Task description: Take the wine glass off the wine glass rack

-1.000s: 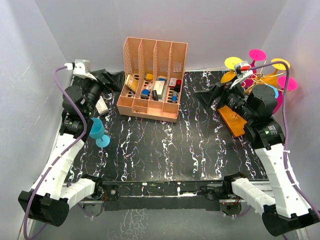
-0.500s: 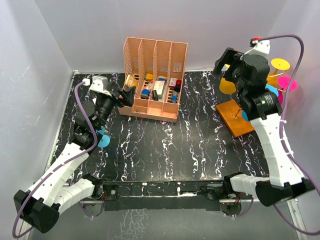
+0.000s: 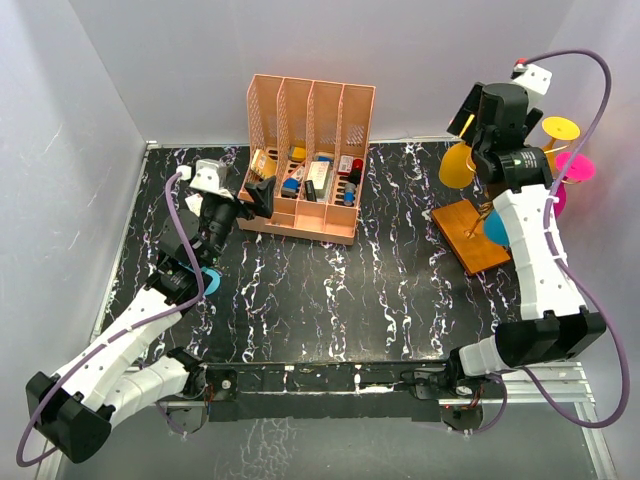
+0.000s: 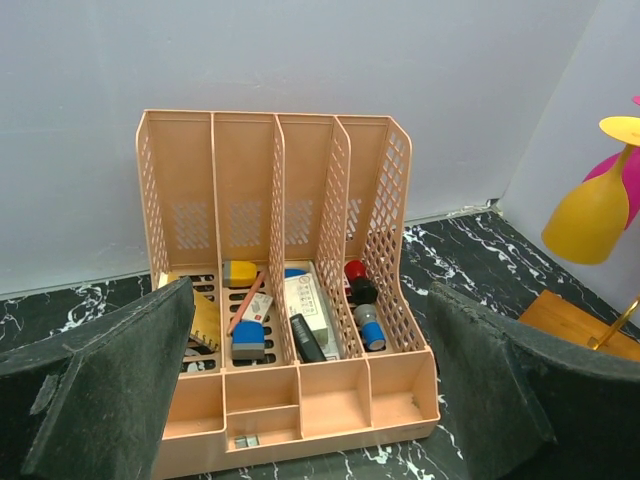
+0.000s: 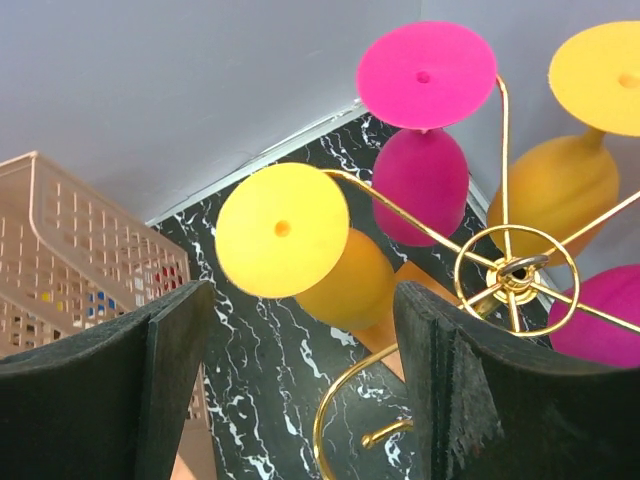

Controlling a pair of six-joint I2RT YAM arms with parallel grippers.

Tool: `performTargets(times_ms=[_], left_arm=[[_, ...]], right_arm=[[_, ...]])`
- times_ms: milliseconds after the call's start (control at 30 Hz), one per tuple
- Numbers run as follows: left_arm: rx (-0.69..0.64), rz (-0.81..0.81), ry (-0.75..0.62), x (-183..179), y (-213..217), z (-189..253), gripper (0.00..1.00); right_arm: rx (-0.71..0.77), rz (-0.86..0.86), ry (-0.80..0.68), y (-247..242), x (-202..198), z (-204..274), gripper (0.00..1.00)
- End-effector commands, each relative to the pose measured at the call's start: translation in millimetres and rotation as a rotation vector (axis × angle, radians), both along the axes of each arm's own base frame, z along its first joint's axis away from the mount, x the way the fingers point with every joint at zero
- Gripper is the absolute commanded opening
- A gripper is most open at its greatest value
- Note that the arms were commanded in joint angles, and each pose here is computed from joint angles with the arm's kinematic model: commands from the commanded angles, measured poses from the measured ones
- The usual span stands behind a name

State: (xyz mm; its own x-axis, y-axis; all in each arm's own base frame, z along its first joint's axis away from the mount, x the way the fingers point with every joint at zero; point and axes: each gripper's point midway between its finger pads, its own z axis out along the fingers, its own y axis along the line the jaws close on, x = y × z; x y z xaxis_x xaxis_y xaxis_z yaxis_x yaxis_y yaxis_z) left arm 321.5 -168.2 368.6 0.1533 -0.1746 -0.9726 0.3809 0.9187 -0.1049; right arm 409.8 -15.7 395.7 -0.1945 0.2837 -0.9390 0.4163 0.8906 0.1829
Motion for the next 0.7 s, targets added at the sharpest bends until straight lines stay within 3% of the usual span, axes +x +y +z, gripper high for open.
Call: performTargets(times_ms=[0, 200, 667], left_arm=[[-0.015, 0.016, -0.06, -5.6, 3.0, 15.6, 0.97], [-0.008, 0.014, -0.053, -4.6, -0.5, 10.0, 0.97], [0.011, 0.026, -0.045, -1.3, -1.9, 3.0, 0.97]], right_arm=[[0.066, -0.025, -0.067, -16.0, 5.4, 16.6, 0.75], [0.091, -0.008, -0.079, -24.3, 13.5, 10.2, 0.59], [0.111, 0.027, -0.051, -28.0, 37.1, -14.5, 0.57]])
